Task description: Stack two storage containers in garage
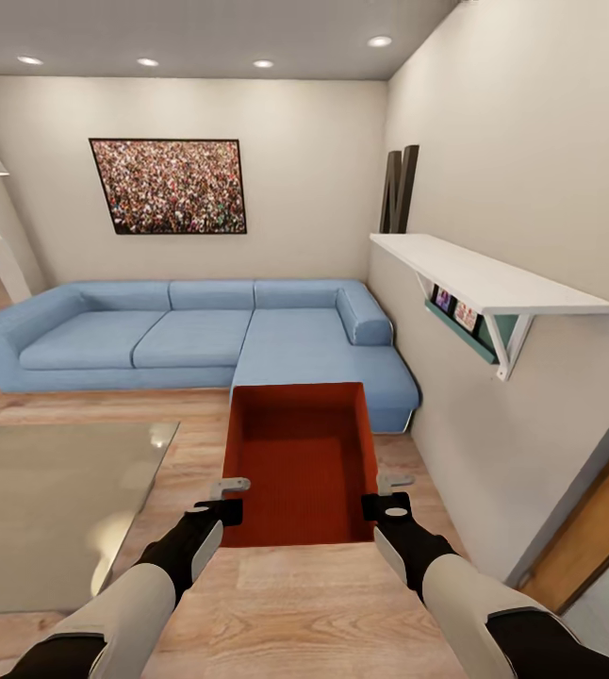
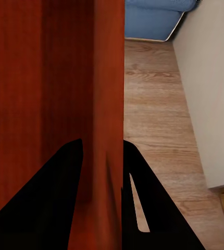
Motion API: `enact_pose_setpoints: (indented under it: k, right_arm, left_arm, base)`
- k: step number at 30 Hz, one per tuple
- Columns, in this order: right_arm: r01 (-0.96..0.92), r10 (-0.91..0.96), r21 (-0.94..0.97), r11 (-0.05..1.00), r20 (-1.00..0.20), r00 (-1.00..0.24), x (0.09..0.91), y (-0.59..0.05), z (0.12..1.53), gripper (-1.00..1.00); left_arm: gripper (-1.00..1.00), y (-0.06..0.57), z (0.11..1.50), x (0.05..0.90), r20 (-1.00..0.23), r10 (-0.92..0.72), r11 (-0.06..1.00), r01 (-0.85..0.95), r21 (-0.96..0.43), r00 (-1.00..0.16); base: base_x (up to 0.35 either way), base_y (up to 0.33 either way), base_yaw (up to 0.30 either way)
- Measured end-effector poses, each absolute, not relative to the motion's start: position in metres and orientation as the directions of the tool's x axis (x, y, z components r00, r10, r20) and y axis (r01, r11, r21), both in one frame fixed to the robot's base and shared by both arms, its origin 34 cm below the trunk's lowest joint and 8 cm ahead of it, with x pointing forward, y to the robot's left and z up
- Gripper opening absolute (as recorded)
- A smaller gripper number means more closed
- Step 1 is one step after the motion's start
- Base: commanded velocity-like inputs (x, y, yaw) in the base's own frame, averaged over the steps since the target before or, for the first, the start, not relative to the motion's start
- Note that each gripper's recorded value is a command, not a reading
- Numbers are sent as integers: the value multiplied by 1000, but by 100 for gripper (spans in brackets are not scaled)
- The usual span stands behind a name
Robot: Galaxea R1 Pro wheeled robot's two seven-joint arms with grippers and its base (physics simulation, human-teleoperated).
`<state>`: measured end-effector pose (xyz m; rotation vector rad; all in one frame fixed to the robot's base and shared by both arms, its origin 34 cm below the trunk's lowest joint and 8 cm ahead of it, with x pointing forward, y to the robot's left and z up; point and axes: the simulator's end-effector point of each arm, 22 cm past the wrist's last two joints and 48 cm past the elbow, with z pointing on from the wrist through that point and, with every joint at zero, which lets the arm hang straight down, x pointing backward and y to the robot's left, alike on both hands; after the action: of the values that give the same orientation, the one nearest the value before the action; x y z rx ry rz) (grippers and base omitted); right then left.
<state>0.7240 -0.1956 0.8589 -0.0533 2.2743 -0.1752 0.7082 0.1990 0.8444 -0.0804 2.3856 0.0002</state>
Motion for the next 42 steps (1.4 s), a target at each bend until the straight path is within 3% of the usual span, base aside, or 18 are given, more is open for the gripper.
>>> enact_pose_setpoints:
  k: [42]
  right_arm:
    - [23,-95,-142,990,-766,-636,727,-195,872,-100]
  left_arm:
    - [-100,200,858,712,-699,-57,998,-56,-24,-713]
  base:
    - [0,0,0]
